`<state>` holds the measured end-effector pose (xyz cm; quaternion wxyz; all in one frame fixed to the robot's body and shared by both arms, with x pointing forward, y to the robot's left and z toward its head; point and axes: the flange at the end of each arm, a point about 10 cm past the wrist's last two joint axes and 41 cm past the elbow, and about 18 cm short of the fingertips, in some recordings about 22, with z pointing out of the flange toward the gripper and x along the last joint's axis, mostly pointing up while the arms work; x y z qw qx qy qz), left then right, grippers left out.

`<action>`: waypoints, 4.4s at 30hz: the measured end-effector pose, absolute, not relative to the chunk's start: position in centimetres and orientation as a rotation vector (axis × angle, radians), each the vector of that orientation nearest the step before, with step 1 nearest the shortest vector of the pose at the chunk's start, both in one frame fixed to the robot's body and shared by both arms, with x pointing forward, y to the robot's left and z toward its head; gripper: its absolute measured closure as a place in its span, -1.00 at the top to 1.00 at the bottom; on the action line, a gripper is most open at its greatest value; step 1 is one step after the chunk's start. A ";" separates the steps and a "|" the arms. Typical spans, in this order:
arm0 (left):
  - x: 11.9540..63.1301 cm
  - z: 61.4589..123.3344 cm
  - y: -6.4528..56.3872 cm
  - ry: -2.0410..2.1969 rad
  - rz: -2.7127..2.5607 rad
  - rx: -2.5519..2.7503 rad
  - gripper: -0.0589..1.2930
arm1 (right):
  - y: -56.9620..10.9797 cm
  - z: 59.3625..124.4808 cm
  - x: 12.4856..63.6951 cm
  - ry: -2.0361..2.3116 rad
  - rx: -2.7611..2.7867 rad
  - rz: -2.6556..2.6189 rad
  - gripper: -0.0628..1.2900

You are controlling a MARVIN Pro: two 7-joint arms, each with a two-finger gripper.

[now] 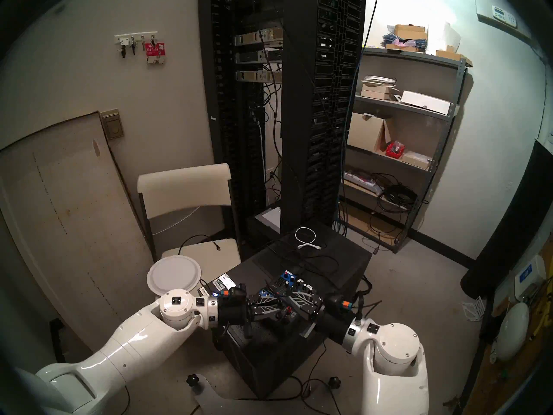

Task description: Insert aux cable

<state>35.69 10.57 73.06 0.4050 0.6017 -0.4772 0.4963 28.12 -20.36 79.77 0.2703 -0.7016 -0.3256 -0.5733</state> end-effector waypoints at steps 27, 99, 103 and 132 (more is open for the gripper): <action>36.1 73.0 10.0 -1.215 1.235 1.507 -0.73 | -20.7 79.9 28.4 -1.015 -1.855 -1.362 -0.44; 36.1 73.1 10.2 -1.226 1.239 1.512 -0.73 | -20.3 78.8 30.6 -0.992 -1.888 -1.419 -0.58; 36.1 73.1 10.2 -1.228 1.238 1.511 -0.73 | -20.0 78.8 30.6 -0.995 -1.879 -1.410 -0.49; 36.1 73.1 10.1 -1.234 1.236 1.508 -0.73 | -19.6 78.3 30.5 -0.994 -1.888 -1.392 -0.16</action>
